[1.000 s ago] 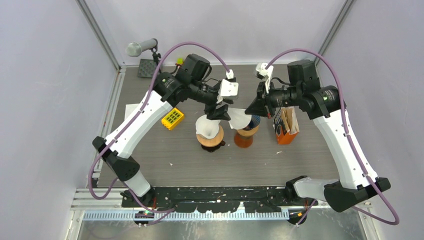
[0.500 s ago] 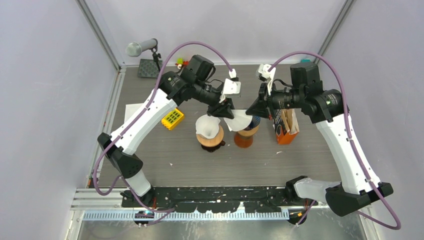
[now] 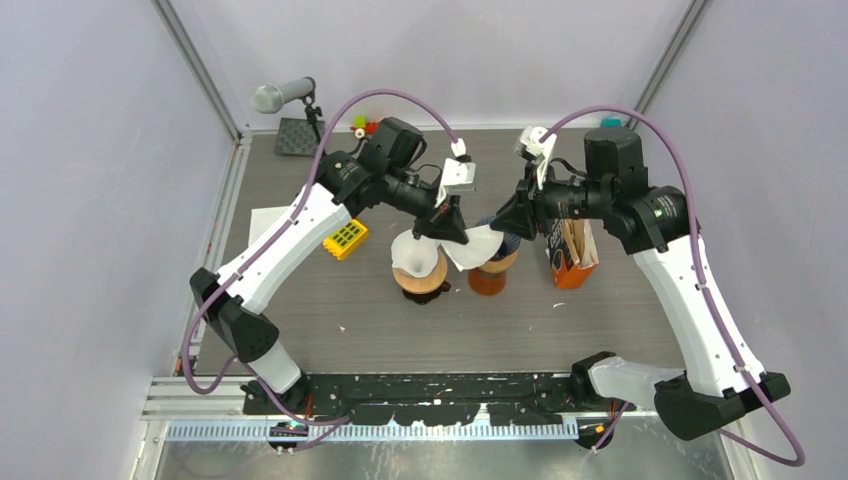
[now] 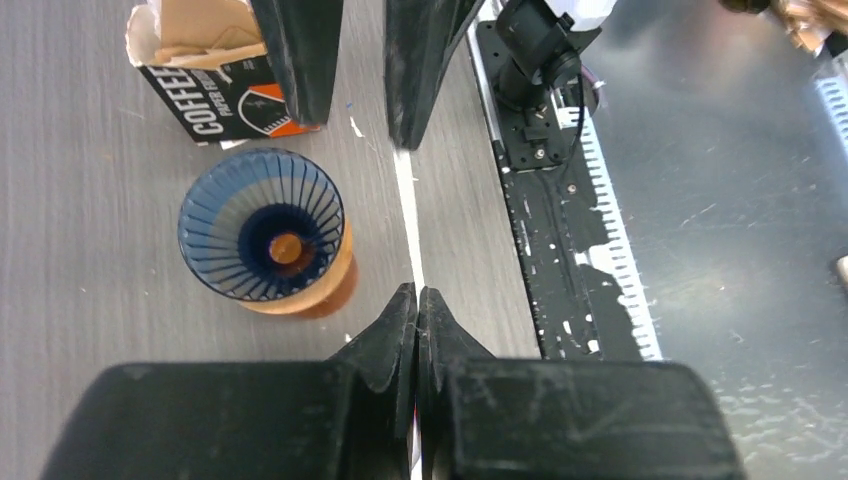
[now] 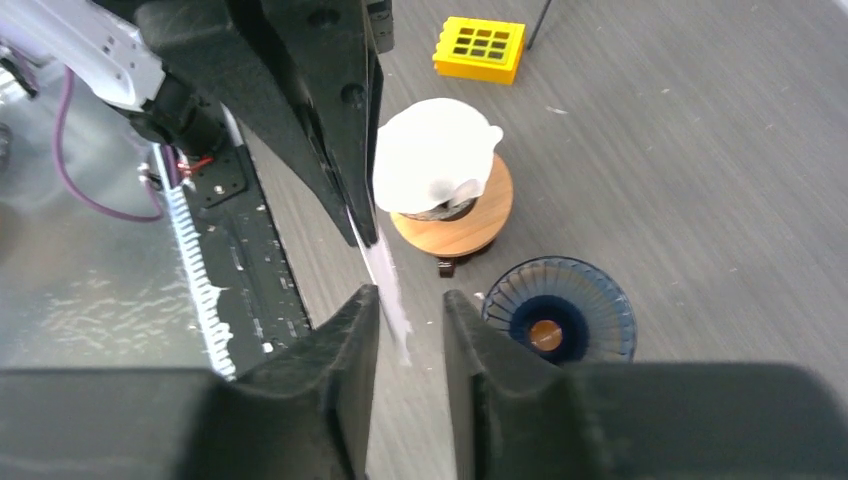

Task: Place the coffee filter in the dripper
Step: Place the coffee filter in the coffee dripper.

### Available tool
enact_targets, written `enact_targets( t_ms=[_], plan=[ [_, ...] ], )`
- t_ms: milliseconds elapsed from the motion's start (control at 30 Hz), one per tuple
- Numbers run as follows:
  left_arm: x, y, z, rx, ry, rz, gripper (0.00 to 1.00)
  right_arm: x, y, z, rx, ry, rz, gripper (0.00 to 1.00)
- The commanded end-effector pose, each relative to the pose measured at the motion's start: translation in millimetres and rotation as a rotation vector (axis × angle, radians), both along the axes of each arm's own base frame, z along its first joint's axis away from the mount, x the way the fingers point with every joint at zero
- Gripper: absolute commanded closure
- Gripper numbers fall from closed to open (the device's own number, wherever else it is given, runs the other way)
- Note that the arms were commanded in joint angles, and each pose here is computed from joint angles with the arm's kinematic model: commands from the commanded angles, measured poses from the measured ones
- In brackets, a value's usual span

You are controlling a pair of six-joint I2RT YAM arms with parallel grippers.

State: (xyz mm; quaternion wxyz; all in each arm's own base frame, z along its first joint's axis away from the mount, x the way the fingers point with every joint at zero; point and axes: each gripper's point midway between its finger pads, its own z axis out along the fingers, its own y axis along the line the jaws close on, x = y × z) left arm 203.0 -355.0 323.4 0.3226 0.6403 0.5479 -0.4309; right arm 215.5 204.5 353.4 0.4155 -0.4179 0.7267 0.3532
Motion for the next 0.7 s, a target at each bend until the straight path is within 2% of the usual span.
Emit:
enact_targets(
  t_ms=[0,200,433,667],
  plan=[
    [-5.8,14.2,40.8,-0.141,0.053,0.030,1.00,0.7,-2.0,25.7,0.066,-0.112,-0.049,0.59],
    [-7.5,35.4,61.7,-0.247,0.127,0.087,1.00,-7.1,-1.2,26.8,0.113,-0.125,-0.051,0.56],
    [-11.0,49.8,86.3,-0.380,0.248,0.113,1.00,-28.6,15.4,3.3,0.185,-0.058,0.113,0.56],
    [-3.4,47.4,91.6,-0.449,0.346,0.125,1.00,-28.6,25.1,-5.5,0.234,-0.007,0.162,0.57]
  ],
)
